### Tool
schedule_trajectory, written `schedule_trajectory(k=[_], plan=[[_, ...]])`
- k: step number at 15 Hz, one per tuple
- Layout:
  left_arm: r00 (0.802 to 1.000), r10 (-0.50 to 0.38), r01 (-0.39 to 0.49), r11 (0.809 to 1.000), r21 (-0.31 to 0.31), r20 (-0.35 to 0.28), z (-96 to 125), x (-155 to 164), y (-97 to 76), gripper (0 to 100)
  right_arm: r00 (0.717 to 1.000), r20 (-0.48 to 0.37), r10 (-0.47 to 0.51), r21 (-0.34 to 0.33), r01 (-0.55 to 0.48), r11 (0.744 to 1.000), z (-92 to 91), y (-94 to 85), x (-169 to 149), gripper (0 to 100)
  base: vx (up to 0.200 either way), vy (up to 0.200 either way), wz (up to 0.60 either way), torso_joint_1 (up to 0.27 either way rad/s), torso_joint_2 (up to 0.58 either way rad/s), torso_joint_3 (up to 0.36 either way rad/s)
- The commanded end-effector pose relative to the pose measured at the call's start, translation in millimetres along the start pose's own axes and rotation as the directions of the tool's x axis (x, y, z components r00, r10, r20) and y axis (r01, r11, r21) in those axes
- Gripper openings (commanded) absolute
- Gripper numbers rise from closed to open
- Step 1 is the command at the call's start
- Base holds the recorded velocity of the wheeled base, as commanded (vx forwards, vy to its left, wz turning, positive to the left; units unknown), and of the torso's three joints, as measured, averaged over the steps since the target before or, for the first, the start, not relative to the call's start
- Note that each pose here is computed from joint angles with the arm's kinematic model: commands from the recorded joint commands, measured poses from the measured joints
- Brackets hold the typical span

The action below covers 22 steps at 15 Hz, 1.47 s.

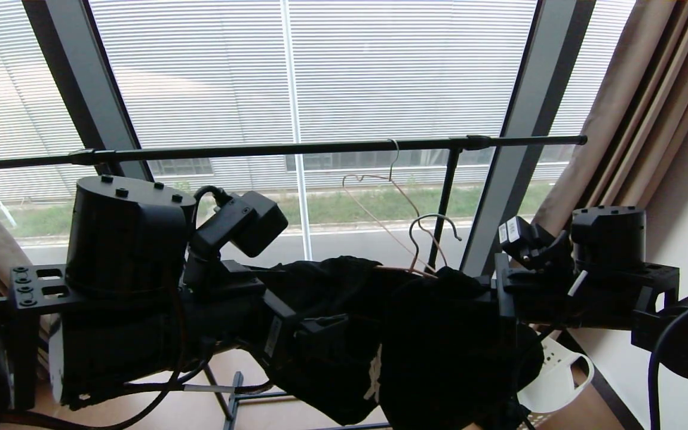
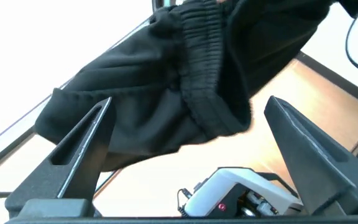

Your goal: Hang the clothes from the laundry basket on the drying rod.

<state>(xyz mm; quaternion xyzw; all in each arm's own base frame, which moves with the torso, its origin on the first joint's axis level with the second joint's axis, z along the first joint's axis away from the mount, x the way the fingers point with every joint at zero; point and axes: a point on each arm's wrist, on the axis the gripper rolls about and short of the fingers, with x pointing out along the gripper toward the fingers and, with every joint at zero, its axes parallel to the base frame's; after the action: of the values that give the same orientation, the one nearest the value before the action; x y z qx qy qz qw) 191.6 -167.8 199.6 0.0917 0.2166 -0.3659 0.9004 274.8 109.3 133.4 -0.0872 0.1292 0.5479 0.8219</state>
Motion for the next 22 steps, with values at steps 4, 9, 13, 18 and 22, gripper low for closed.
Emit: schedule_trajectory(k=[4, 9, 13, 18, 22], plan=[[1.000, 0.007, -0.008, 1.000, 0.018, 0.028, -1.2, -14.5, 27.3, 100, 1.000, -0.004, 0.021, -0.046, -0.021, 0.999, -4.1, -3.4, 4.7, 0, 0.000, 0.000, 0.00, 0.000, 0.00, 0.000], [0.995, -0.083, 0.065, 0.964, 0.258, 0.058, 1.1, -16.3, 63.2, 100, 0.998, 0.008, 0.059, -0.165, -0.057, 0.985, -4.5, -3.7, 5.3, 0, 0.000, 0.000, 0.00, 0.000, 0.00, 0.000], [0.972, -0.232, 0.188, 0.875, 0.446, 0.046, 5.6, 13.3, 71.0, 100, 0.998, 0.011, 0.059, -0.179, -0.056, 0.982, -3.3, -5.6, 7.3, 0, 0.000, 0.000, 0.00, 0.000, 0.00, 0.000], [0.946, -0.324, 0.276, 0.822, 0.498, 0.011, -0.6, 28.2, 68.9, 100, 0.998, 0.008, 0.063, -0.177, -0.061, 0.982, -4.2, -4.7, 8.1, 0, 0.000, 0.000, 0.00, 0.000, 0.00, 0.000], [0.941, -0.335, 0.311, 0.815, 0.489, -0.039, -9.9, 39.9, 70.5, 100, 0.998, 0.011, 0.064, -0.181, -0.061, 0.982, -2.6, -2.7, 6.4, 0, 0.000, 0.000, 0.00, 0.000, 0.00, 0.000]])
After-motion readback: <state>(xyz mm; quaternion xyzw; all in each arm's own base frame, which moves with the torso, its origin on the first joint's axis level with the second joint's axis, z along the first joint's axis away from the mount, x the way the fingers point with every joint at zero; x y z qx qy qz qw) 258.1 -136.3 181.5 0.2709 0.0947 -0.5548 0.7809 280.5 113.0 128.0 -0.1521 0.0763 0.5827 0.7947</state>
